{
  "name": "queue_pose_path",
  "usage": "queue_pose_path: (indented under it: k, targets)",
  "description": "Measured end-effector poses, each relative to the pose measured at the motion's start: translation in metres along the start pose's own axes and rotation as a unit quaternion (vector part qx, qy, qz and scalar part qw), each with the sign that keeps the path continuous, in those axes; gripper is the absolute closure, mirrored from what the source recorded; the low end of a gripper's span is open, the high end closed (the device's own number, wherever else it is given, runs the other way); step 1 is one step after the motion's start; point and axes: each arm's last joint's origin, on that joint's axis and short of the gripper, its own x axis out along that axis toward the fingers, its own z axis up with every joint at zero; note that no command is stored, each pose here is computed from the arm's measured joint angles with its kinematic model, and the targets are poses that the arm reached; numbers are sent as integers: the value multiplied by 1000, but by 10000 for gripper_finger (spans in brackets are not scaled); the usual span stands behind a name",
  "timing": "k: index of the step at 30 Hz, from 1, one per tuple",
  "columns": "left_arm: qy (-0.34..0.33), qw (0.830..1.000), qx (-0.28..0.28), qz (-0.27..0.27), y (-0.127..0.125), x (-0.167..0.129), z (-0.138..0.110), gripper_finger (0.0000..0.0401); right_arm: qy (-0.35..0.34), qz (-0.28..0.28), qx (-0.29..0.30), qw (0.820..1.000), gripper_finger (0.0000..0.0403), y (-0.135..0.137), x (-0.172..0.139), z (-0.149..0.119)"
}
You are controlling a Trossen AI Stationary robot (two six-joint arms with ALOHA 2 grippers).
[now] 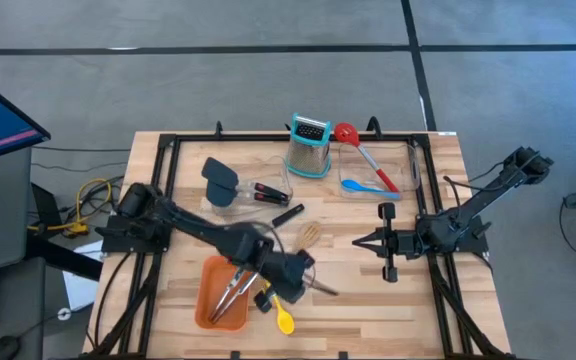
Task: Pick & Place Kitchen Items
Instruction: Put the yellow serving spoon into the right transparent bin
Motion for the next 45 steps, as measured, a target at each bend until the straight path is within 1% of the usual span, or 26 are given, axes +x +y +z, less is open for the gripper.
queue_pose_path:
  k: [4,9,10,13,14,17,26,32,37,40,45]
  targets:
    - [11,1000,10,25,-16,0,9,398,1,0,7,1000,403,0,0,0]
    - [1,1000,-6,21,-26,-2,15,398,1,0,16,1000,403,0,0,0]
    - [0,1000,-12,12,-27,-2,15,398,1,1,16,1000,403,0,0,0]
    - [-10,999,-32,-43,-31,0,14,398,2,1,27,1000,403,0,0,-1]
    - [-2,998,-42,-52,-32,2,12,398,2,2,33,999,403,0,0,-1]
    - [19,997,-57,-56,-34,6,3,398,3,3,39,999,403,1,0,-1]
    - [96,990,-88,-59,-27,25,-45,398,10,5,36,999,403,1,0,-2]
    - [104,988,-96,-62,-34,27,-51,397,20,8,29,999,403,2,0,-5]
    - [120,985,-104,-64,-42,30,-59,379,31,11,22,999,403,2,0,-7]
    - [127,984,-105,-65,-44,31,-63,360,28,10,24,999,403,2,0,-6]
    - [115,986,-104,-60,-42,32,-61,322,28,10,24,999,403,2,0,-6]
